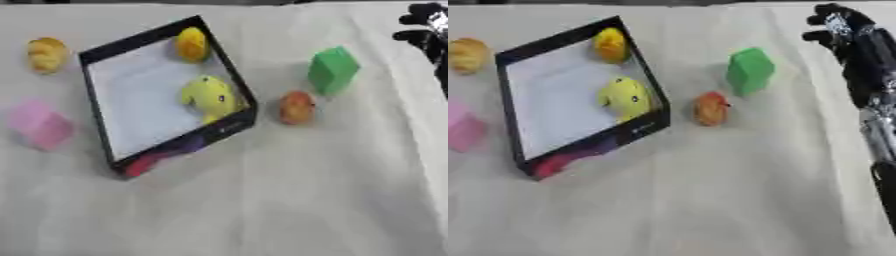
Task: Pick up objects on the table and place them in the box.
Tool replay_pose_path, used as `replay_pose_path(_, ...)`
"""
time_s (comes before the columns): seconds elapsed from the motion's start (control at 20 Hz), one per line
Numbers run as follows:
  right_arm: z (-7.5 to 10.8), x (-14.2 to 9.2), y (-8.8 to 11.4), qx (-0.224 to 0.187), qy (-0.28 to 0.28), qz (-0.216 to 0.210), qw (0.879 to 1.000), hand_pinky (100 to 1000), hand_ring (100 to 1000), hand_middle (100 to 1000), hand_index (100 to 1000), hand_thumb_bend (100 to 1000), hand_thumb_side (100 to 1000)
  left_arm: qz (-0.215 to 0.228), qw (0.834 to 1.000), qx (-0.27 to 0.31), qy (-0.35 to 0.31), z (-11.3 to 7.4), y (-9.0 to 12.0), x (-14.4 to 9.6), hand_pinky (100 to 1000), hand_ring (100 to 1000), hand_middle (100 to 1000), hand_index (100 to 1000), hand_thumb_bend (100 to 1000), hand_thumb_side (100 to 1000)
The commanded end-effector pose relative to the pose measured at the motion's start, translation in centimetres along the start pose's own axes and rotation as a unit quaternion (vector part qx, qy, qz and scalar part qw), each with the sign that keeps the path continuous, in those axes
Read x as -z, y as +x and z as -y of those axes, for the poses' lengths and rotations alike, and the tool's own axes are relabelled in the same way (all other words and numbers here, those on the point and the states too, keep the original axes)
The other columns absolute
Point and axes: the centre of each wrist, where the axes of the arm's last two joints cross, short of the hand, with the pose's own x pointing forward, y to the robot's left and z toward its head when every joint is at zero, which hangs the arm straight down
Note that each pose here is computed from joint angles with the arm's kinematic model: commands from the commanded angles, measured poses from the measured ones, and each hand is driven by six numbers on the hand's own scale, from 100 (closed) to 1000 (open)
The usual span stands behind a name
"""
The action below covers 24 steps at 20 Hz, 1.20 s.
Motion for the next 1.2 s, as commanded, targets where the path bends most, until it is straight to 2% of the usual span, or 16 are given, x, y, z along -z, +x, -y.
replay_pose_path(0.05,0.5,0.16,0.54,-0.008,-0.003,0.009,1.0,963,758,760,828,100,718,0.01,1.0,0.004,-0.005,-0.27,0.52,0.17,815,740,744,834,141,926)
replay_pose_path(0.6,0.65,0.16,0.65,-0.012,-0.003,0.01,1.0,963,760,762,829,100,717,0.008,1.0,0.003,-0.006,-0.26,0.38,0.06,815,741,744,834,139,927)
replay_pose_path(1.2,1.21,0.06,0.69,-0.034,0.003,0.004,0.999,963,779,781,846,100,725,0.0,1.0,0.004,-0.004,-0.33,0.02,-0.22,814,742,745,834,138,931)
